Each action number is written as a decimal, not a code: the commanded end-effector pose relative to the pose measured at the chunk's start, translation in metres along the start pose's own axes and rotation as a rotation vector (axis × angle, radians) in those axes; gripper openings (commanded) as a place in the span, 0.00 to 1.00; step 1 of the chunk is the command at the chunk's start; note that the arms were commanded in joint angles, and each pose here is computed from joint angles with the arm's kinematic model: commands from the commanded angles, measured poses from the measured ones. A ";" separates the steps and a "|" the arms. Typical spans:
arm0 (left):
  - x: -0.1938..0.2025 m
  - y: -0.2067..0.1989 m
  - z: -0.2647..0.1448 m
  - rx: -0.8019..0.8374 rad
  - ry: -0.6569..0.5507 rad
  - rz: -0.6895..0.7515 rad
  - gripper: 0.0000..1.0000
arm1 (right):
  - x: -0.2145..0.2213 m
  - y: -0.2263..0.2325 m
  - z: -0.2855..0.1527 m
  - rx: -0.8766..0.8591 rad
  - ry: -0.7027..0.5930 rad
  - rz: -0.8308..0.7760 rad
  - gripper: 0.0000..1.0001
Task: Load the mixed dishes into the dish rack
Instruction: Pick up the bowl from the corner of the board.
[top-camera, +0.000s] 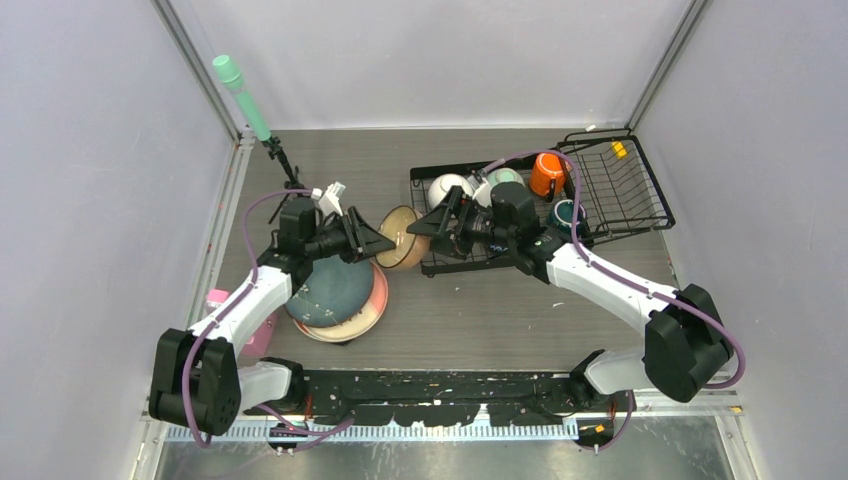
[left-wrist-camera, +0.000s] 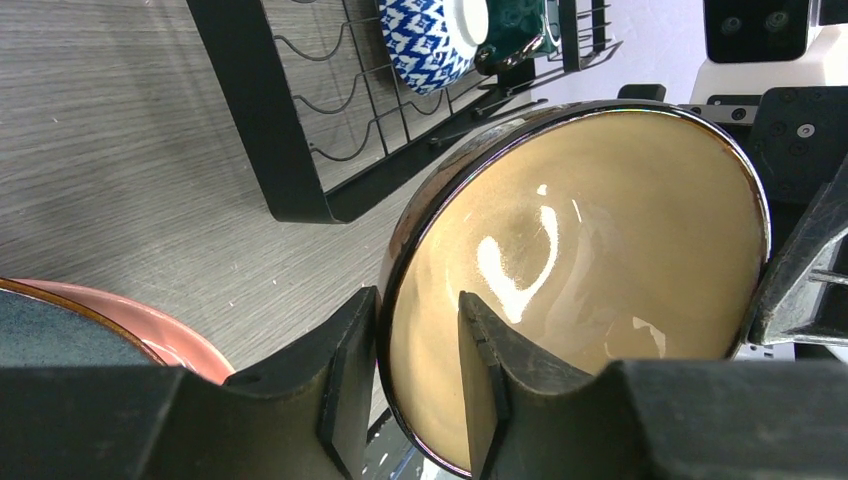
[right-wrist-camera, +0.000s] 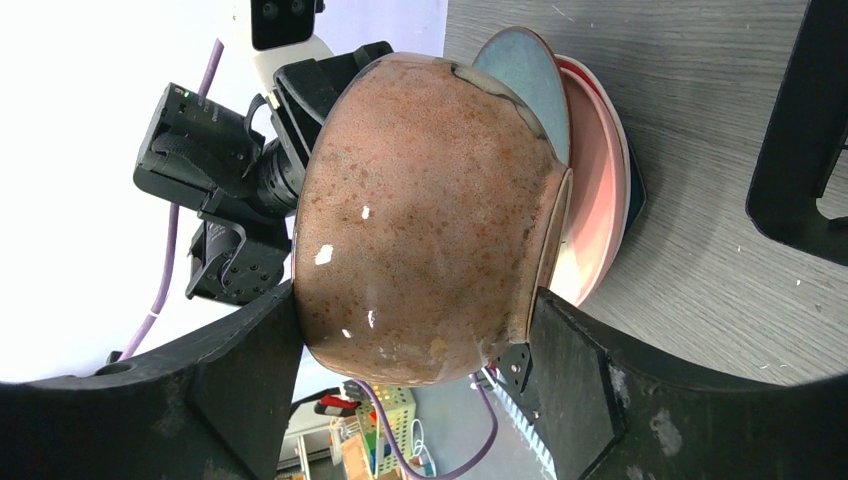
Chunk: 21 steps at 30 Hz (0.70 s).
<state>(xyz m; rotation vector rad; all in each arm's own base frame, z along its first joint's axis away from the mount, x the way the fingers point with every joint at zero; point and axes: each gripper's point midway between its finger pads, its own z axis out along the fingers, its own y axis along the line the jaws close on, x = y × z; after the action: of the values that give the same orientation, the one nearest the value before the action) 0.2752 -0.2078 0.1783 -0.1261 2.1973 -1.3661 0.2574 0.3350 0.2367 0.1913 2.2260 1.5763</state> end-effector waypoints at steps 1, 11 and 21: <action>-0.011 -0.020 -0.002 0.070 -0.029 0.079 0.36 | -0.011 0.023 0.000 -0.047 -0.035 -0.027 0.32; -0.015 -0.021 -0.001 0.071 -0.040 0.088 0.00 | -0.008 0.020 0.005 -0.042 -0.008 -0.023 0.43; -0.019 -0.028 0.001 0.104 -0.061 0.095 0.00 | -0.002 0.016 0.010 -0.042 0.035 0.012 0.73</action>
<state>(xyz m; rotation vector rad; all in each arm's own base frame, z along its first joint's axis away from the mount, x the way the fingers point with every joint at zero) 0.2798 -0.2031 0.1670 -0.1953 2.2307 -1.3263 0.2577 0.3398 0.2316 0.1637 2.2497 1.5785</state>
